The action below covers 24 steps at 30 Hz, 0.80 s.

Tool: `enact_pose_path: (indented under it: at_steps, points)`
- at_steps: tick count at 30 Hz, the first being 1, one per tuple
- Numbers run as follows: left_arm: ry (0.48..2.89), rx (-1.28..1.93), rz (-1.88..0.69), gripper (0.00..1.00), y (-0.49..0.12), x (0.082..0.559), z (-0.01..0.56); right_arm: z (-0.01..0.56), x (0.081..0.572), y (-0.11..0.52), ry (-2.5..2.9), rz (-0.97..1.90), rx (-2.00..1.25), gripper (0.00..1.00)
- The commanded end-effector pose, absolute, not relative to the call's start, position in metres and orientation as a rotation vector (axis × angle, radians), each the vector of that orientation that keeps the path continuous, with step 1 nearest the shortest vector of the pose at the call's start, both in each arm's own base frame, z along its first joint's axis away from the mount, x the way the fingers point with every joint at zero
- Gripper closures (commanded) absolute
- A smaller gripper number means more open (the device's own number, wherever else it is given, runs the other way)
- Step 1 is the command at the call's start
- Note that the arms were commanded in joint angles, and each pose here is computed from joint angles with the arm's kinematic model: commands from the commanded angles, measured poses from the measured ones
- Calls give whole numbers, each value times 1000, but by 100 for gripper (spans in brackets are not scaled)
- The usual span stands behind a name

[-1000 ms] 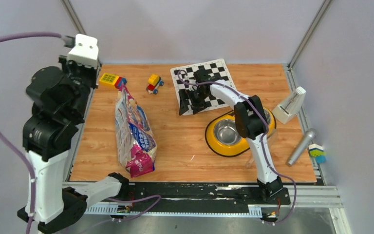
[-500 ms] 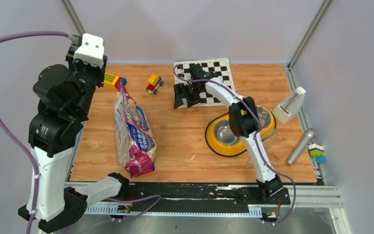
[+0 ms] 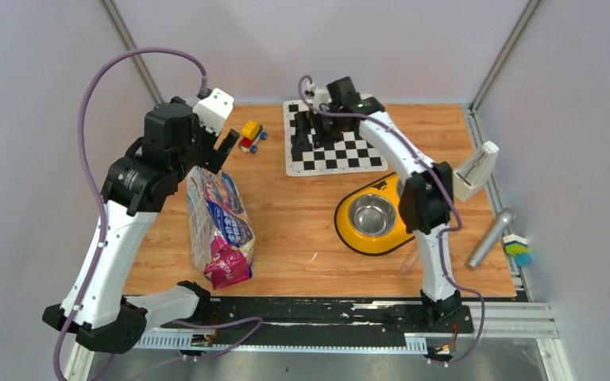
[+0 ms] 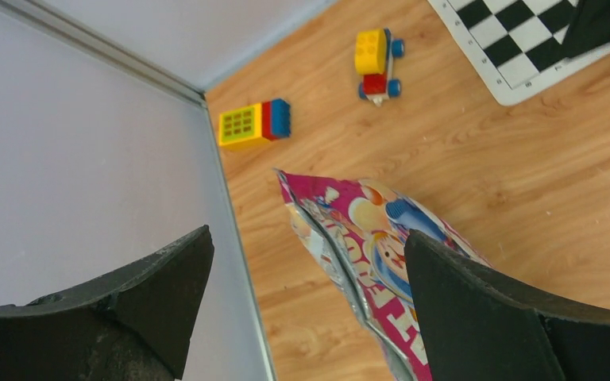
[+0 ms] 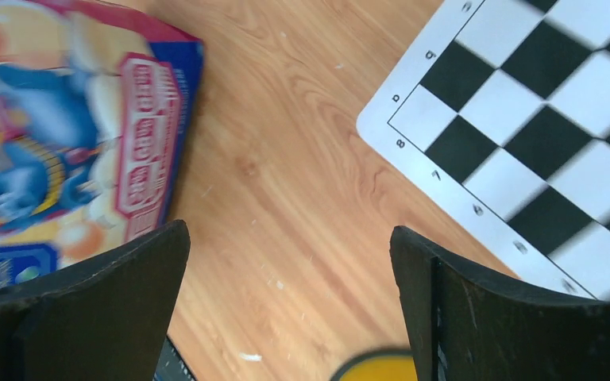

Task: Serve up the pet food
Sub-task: Move the pet food bag to the center of the board.

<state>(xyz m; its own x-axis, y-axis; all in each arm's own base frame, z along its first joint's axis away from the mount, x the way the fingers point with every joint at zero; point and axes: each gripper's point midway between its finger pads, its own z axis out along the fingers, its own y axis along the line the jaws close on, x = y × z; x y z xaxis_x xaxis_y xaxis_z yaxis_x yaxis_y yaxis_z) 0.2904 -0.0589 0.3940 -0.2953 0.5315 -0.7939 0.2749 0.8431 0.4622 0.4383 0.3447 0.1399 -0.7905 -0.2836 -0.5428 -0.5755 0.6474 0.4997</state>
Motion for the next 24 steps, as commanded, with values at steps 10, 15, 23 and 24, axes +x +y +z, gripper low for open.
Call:
enact_pose_path:
  at_steps: [10,15,23,24]
  points:
    - [2205,526,61,5,-66,266,335,304,398,261,2057,706,-703,0]
    - [2271,468,48,7,-56,262,321,309,396,246,2042,694,-667,0]
    - [2461,543,-40,17,-62,239,273,317,396,234,2029,654,-626,0]
    - [2464,552,-38,17,-61,236,271,317,396,233,2029,647,-622,0]
